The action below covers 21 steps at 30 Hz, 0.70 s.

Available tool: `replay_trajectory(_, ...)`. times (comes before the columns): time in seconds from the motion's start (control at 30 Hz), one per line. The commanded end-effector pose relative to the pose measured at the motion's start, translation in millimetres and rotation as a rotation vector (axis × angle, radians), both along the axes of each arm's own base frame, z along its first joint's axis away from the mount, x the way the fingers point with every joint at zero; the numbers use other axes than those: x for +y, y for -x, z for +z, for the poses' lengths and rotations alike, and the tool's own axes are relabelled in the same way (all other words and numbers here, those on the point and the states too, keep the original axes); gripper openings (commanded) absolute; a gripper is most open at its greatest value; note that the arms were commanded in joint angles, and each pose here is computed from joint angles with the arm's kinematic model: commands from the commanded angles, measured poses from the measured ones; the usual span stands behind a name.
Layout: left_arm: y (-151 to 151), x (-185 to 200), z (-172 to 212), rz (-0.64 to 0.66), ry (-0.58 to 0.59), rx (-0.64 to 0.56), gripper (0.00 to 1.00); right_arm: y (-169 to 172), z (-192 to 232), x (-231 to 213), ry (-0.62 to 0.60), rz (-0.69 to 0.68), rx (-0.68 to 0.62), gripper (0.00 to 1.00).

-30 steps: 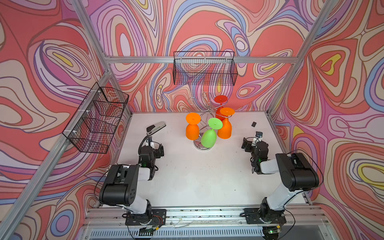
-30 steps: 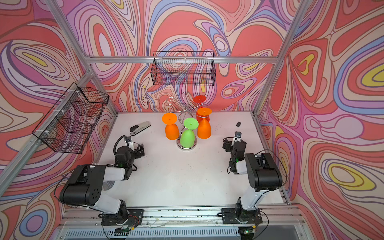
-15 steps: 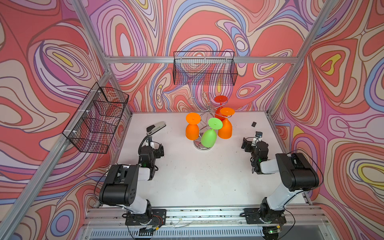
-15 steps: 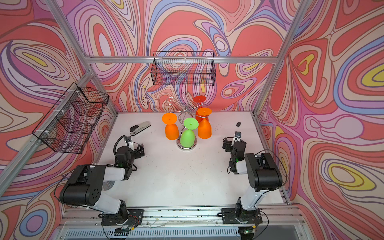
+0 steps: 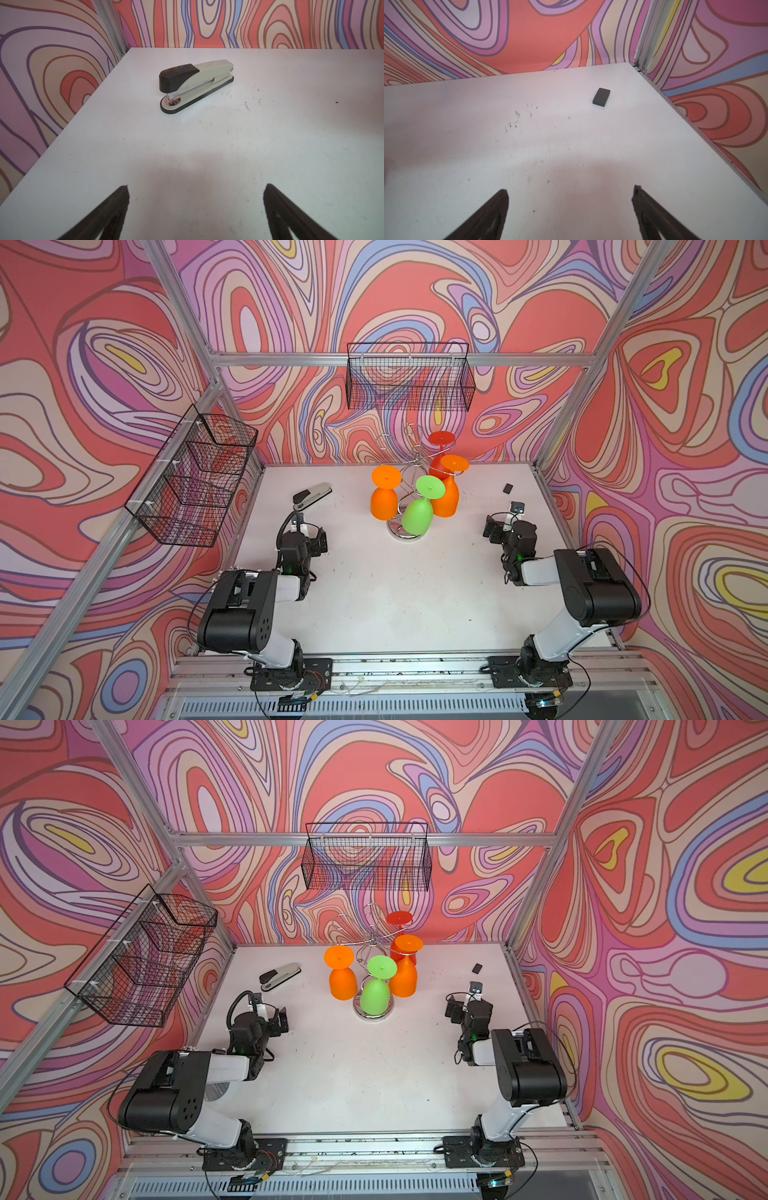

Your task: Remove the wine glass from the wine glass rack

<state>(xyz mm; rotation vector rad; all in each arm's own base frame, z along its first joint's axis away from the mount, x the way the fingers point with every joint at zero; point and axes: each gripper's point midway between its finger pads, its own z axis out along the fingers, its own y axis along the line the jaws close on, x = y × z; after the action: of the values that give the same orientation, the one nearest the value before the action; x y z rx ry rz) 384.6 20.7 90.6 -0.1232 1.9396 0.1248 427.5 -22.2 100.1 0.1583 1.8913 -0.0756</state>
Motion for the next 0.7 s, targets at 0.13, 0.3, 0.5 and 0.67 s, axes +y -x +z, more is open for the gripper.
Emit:
replay_trajectory(0.13,14,3,72,0.054,-0.024,-0.159,0.98,-1,46,-4,-0.065,-0.055,-0.021,0.97)
replay_trajectory(0.3,22,-20,134,-0.010,0.070,-0.302,0.97,-1,93,12,-0.188,0.002,-0.017,0.97)
replay_trajectory(0.5,34,-49,194,-0.146,0.266,-0.421,0.97,14,182,21,-0.361,0.022,-0.137,0.98)
replay_trajectory(0.67,44,-76,230,-0.291,0.451,-0.453,0.97,20,262,41,-0.499,0.131,-0.235,0.98)
